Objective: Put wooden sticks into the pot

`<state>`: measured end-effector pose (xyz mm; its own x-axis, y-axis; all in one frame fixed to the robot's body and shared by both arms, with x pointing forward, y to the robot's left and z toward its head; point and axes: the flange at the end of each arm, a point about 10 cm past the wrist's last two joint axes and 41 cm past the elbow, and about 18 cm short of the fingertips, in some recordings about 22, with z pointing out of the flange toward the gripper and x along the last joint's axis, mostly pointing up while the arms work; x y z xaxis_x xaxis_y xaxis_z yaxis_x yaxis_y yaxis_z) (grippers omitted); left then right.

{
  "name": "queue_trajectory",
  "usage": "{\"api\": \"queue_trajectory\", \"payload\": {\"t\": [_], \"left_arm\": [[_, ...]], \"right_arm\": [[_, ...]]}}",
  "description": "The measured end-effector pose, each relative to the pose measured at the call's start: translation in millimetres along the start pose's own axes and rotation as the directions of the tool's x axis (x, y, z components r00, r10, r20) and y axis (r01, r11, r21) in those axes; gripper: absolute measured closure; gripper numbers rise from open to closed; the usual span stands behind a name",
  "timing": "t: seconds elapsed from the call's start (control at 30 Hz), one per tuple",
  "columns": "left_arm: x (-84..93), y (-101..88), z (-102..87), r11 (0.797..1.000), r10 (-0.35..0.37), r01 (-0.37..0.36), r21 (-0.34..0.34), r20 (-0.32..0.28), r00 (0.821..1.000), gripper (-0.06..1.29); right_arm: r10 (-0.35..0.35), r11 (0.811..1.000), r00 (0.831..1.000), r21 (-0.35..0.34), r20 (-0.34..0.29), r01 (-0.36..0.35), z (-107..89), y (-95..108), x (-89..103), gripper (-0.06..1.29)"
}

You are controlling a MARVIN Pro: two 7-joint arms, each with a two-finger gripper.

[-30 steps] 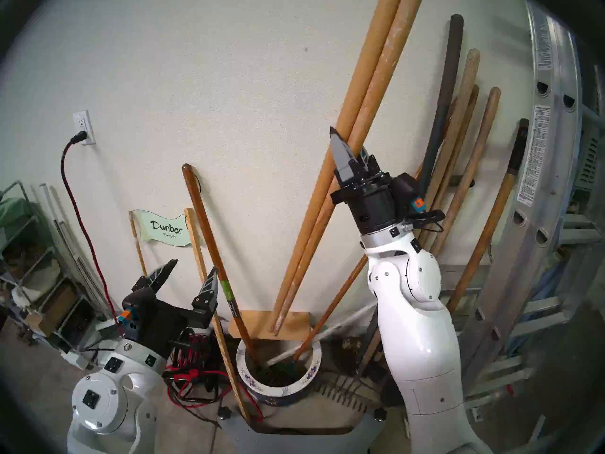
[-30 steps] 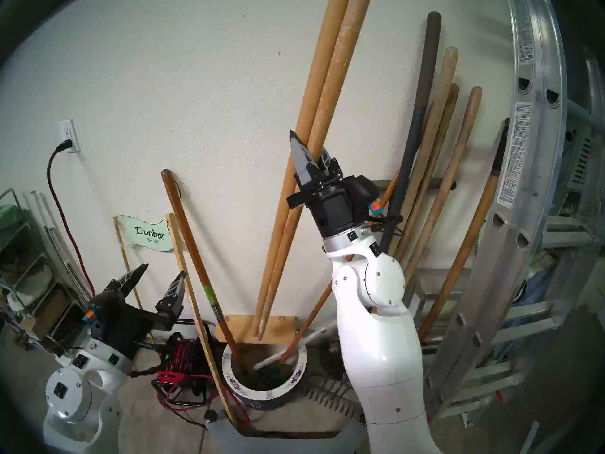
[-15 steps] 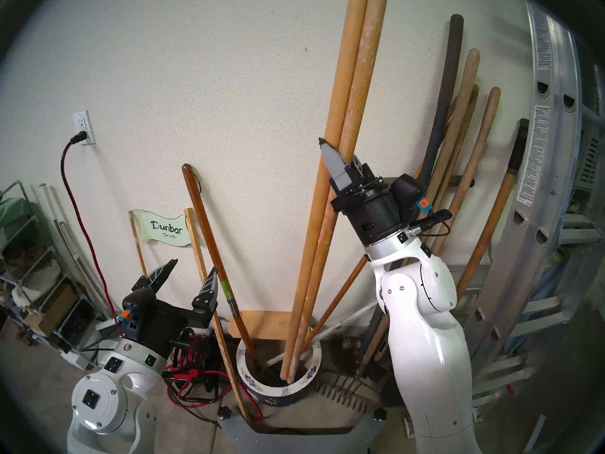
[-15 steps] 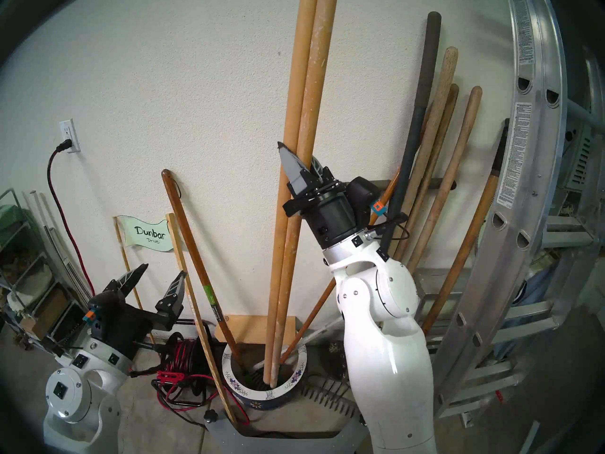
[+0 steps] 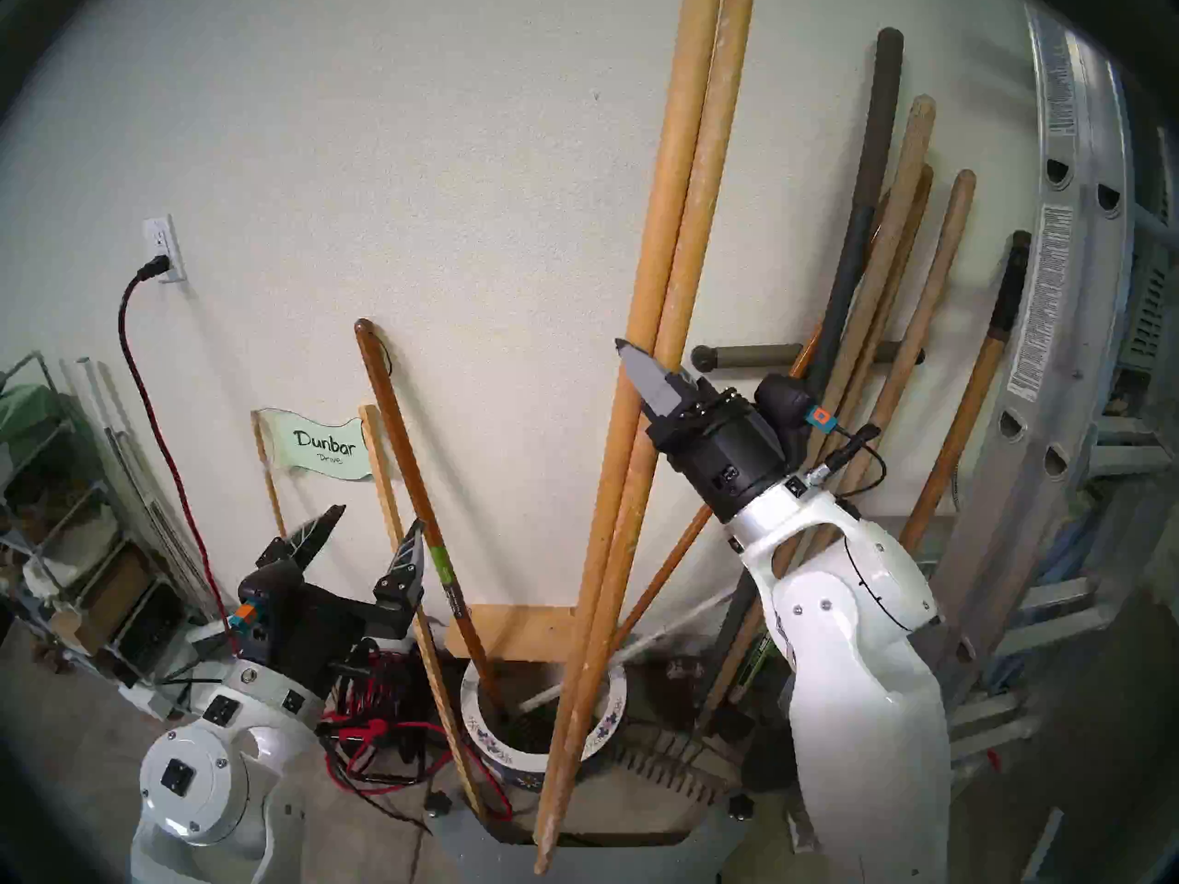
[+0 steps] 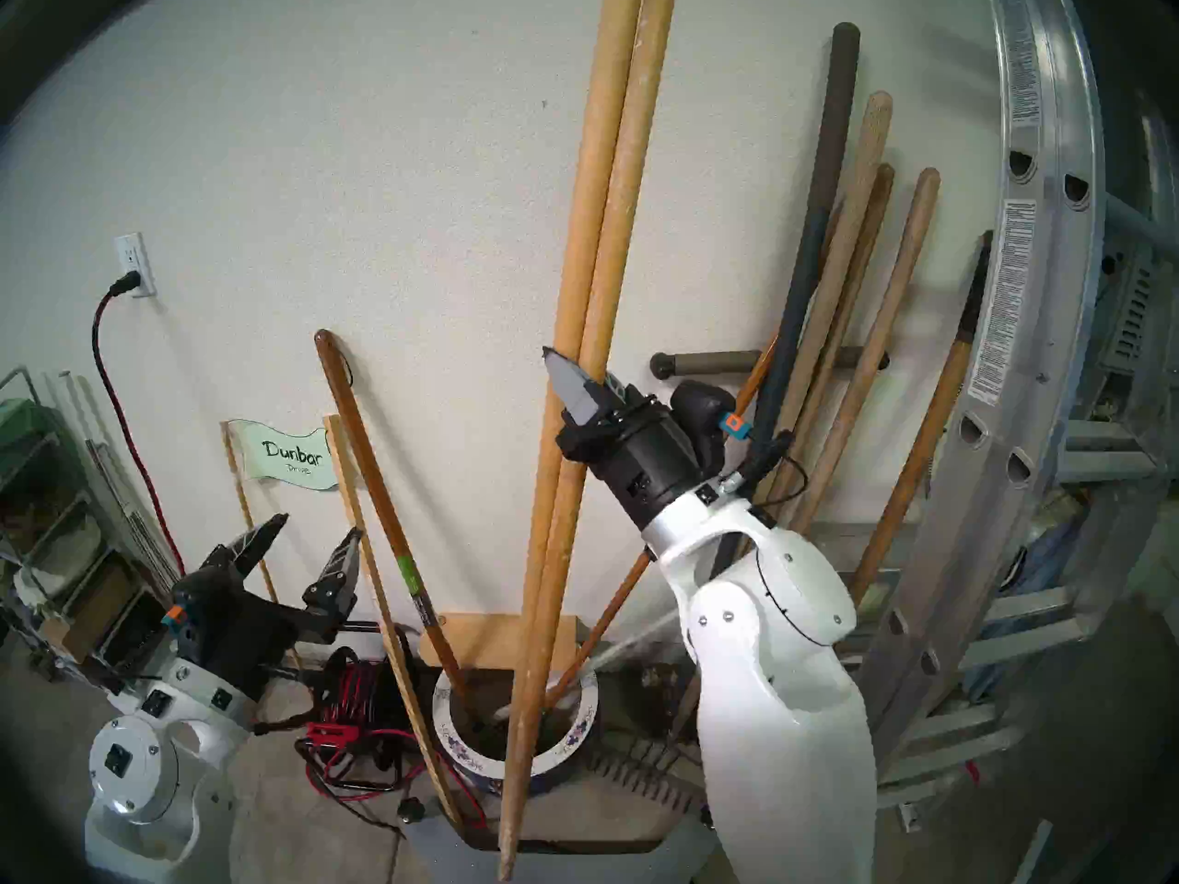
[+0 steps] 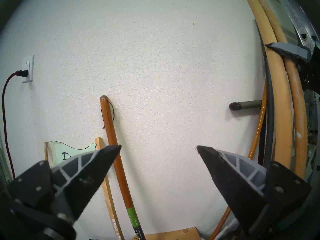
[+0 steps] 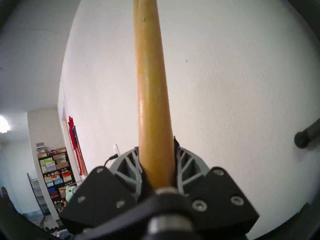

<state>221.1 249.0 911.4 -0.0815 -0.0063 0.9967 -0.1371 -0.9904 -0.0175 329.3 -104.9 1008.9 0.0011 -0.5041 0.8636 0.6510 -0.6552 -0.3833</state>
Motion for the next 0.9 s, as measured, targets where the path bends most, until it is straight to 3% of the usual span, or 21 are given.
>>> {"api": "queue_trajectory", "payload": {"t": [0.27,0.6,0.9], "left_arm": [[-0.2,0.0,0.0,1.000,0.004,-0.004,0.004,0.002,1.000,-0.02],[-0.3,0.1,0.0,1.000,0.007,-0.007,0.005,0.002,1.000,-0.02],[-0.4,0.2,0.0,1.000,0.007,-0.007,0.006,0.003,1.000,-0.02]], "right_arm": [[-0.022,0.999,0.998,-0.024,0.055,0.023,7.9,-8,-1.2,0.96],[-0.045,0.999,0.999,0.002,0.022,0.045,28.4,-16,3.1,0.96],[-0.093,0.996,0.996,0.006,-0.003,0.093,49.2,-8,-4.6,0.96]]}}
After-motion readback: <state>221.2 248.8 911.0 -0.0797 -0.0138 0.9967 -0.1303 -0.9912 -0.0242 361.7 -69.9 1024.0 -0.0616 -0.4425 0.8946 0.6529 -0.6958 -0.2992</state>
